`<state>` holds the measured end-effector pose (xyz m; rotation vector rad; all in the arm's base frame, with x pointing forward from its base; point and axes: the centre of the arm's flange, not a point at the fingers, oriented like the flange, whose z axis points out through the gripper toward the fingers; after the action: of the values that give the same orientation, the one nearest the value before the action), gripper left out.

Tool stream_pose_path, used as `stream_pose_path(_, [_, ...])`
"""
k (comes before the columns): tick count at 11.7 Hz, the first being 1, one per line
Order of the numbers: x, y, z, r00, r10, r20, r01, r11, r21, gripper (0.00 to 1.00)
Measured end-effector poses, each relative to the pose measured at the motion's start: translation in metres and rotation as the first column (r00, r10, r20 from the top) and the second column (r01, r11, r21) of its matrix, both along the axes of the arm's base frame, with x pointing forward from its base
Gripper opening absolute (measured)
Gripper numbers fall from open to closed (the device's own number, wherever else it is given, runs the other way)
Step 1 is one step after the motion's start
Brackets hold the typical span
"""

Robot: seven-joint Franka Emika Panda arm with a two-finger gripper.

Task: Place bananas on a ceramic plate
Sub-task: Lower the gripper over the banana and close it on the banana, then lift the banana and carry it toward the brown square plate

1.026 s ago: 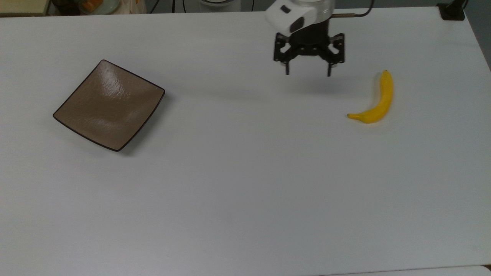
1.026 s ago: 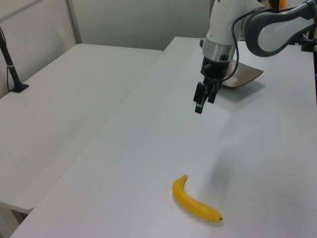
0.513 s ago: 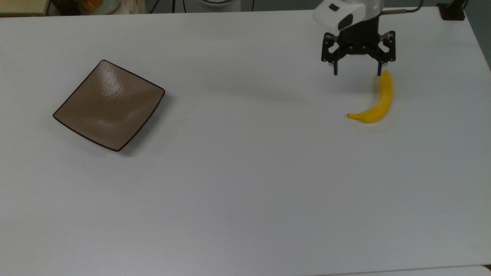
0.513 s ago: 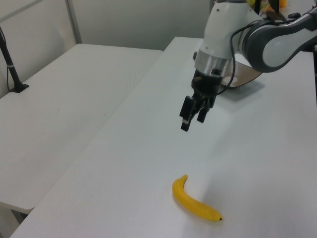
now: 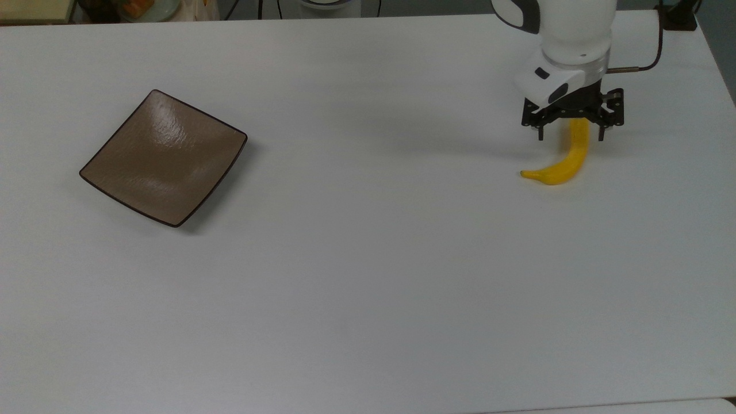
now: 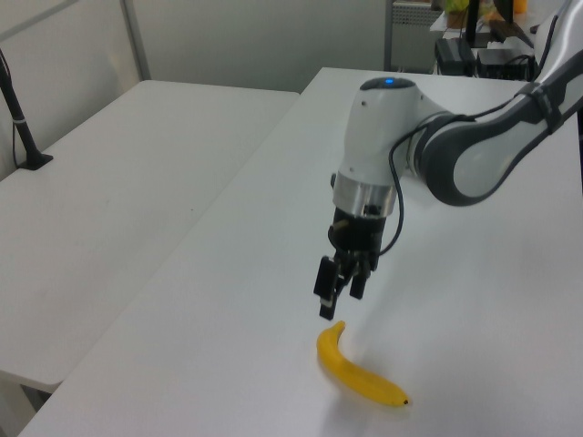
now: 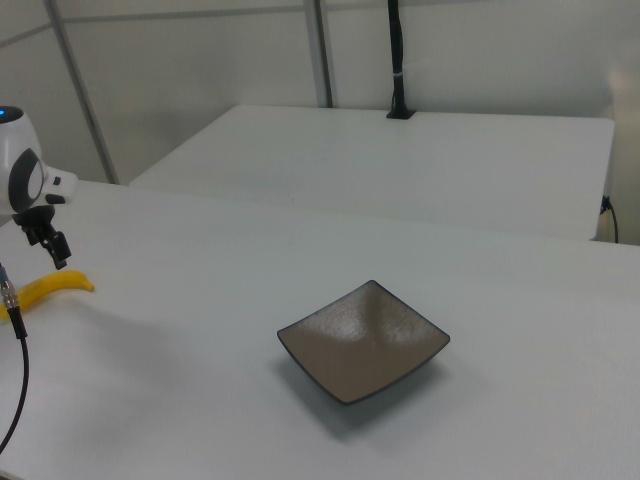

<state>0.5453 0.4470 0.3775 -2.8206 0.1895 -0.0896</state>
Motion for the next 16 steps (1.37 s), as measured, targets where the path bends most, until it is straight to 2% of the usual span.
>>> stream_pose_path(4, [-0.020, 0.034, -0.034, 0.999, 0.039, -0.036, -0.039, 0.999, -0.017, 1.00])
stream_pose_path(7, [-0.030, 0.055, -0.048, 0.998, 0.062, -0.030, -0.062, 0.998, 0.003, 1.00])
stream_pose_path(9, [-0.029, 0.056, -0.063, 0.997, 0.060, -0.038, -0.059, 0.998, 0.006, 0.95])
stream_pose_path(10, [-0.028, 0.057, -0.076, 0.998, 0.060, -0.034, -0.060, 0.998, 0.007, 0.90])
stream_pose_path(11, [-0.026, 0.057, -0.085, 0.998, 0.059, -0.030, -0.059, 0.998, 0.011, 0.76])
stream_pose_path(12, [-0.025, 0.057, -0.088, 0.998, 0.051, -0.029, -0.051, 0.999, 0.013, 0.54])
stream_pose_path(14, [-0.021, 0.058, -0.084, 0.999, 0.035, -0.023, -0.034, 0.999, 0.017, 0.31])
stream_pose_path(16, [-0.017, 0.055, -0.083, 1.000, 0.015, -0.021, -0.015, 1.000, 0.016, 0.31])
